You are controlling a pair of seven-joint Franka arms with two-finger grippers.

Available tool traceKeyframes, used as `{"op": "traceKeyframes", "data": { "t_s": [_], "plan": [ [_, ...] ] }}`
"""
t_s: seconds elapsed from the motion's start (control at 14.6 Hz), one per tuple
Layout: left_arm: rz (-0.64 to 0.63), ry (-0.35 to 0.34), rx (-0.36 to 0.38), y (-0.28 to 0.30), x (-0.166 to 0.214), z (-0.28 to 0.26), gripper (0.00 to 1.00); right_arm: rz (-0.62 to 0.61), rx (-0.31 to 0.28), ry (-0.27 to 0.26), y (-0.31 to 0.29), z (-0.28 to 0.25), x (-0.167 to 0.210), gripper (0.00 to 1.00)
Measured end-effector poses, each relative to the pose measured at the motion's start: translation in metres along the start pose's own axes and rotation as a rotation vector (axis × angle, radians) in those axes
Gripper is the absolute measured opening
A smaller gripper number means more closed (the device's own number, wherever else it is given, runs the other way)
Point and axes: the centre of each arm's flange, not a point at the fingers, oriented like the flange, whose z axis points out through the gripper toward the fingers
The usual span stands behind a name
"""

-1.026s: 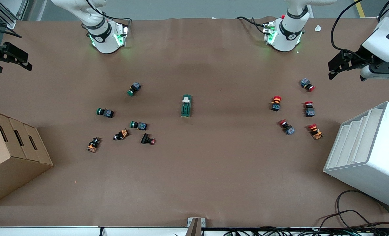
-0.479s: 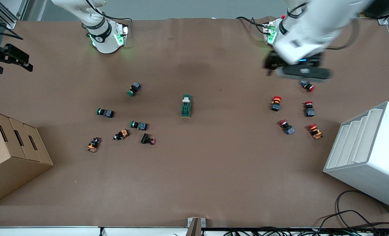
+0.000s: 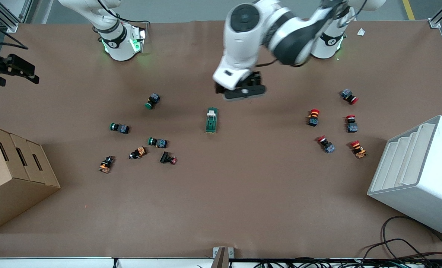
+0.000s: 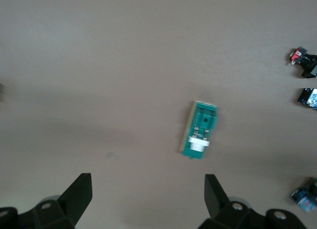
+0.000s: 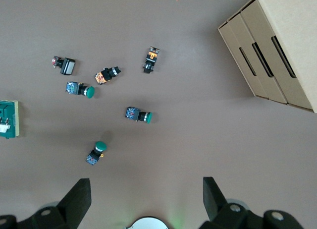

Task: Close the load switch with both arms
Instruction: 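Move the left gripper over the green load switch, then lower the left gripper onto the switch base while the right gripper reaches the handle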

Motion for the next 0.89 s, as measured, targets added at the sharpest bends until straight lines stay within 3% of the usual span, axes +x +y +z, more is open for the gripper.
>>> {"op": "traceKeyframes", "data": {
  "t_s": [0.34,0.55,0.68,0.89],
  "plan": [
    [-0.047,0.144,0.057,0.054,-0.103,0.094,1.00,0.033,0.003,-0.096,0.013,0.074,0.054,1.00],
    [-0.045,0.240,0.098,0.067,-0.154,0.145,1.00,0.207,0.023,-0.119,-0.003,0.081,0.058,1.00],
    [-0.045,0.325,0.117,0.068,-0.182,0.181,1.00,0.316,0.076,-0.140,-0.036,0.084,0.059,1.00],
    [-0.047,0.448,0.105,0.065,-0.219,0.232,1.00,0.436,0.106,-0.172,-0.098,0.094,0.062,1.00]
  ]
}}
